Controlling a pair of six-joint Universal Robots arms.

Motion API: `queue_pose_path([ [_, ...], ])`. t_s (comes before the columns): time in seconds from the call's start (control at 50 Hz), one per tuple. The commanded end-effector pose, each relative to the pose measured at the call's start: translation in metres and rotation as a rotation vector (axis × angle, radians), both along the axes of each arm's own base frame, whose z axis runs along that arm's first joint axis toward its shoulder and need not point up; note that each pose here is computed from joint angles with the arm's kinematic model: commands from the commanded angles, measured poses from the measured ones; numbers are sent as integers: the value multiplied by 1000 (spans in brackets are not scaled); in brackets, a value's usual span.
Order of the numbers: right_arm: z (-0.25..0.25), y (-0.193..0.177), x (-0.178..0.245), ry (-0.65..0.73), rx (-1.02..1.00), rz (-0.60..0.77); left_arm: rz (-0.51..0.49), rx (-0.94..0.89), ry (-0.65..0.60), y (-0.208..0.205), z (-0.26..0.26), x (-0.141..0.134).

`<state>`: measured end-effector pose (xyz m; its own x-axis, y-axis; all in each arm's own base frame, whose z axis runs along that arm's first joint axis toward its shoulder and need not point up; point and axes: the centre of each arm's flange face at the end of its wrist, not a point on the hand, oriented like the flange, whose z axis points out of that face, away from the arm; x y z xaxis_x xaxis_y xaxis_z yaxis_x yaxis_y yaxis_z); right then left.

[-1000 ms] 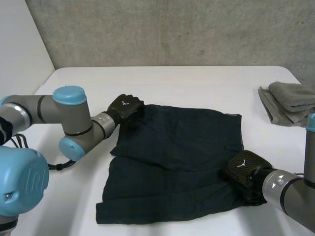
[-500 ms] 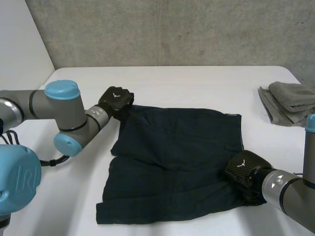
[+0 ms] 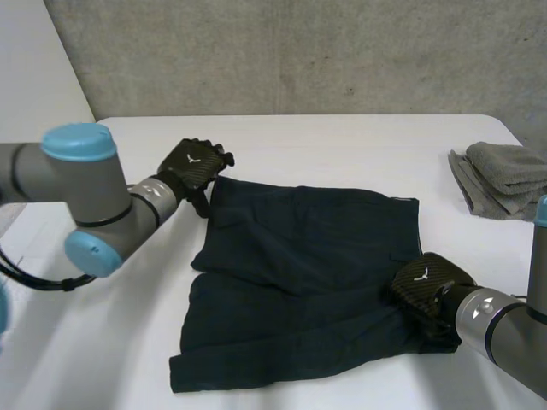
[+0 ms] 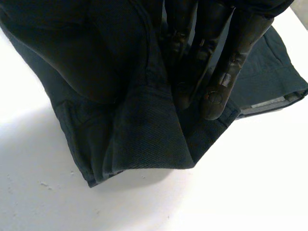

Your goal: Fold the laundry.

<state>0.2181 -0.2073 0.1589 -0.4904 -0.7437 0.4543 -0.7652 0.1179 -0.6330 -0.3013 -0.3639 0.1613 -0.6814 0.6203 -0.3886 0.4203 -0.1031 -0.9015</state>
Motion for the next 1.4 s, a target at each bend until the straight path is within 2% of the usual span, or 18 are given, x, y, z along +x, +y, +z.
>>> queue_pose_path([
  [0.02, 3, -2, 0, -22, -4, -22, 13, 95, -15, 79, 38, 27],
  [0.14, 3, -3, -1, -24, -4, -27, 3, 213, -22, 147, 42, 44],
  [0.28, 3, -2, -1, -22, -1, -27, -42, 455, -101, 215, 15, 55],
  [0.44, 1, 0, -1, -21, 3, -27, -49, 562, -140, 225, -3, 55],
  [0.54, 3, 0, -2, -22, -1, -31, -44, 625, -181, 219, -24, 51],
  [0.62, 4, -1, -2, -27, -7, -32, -32, 591, -185, 211, -24, 46],
  [0.8, 16, -11, 5, -65, -74, -30, -7, 215, -30, 168, 29, 20],
  [0.88, 28, -28, 10, -108, -140, -45, -8, 158, -5, 144, 33, 6],
  [0.98, 35, -71, 19, -133, -293, -84, -4, 121, -3, 104, 22, -16],
  [1.1, 29, -115, 31, -140, -412, -127, 79, 0, 2, 42, 10, -39],
  [1.18, 12, -136, 54, -144, -438, -98, 93, -75, -4, 20, 0, -52],
  [1.24, -7, -158, 59, -128, -443, -128, 102, -130, 2, 5, -12, -59],
  [1.4, -29, -187, 67, -109, -480, -175, 93, -211, 46, -8, -30, -69],
])
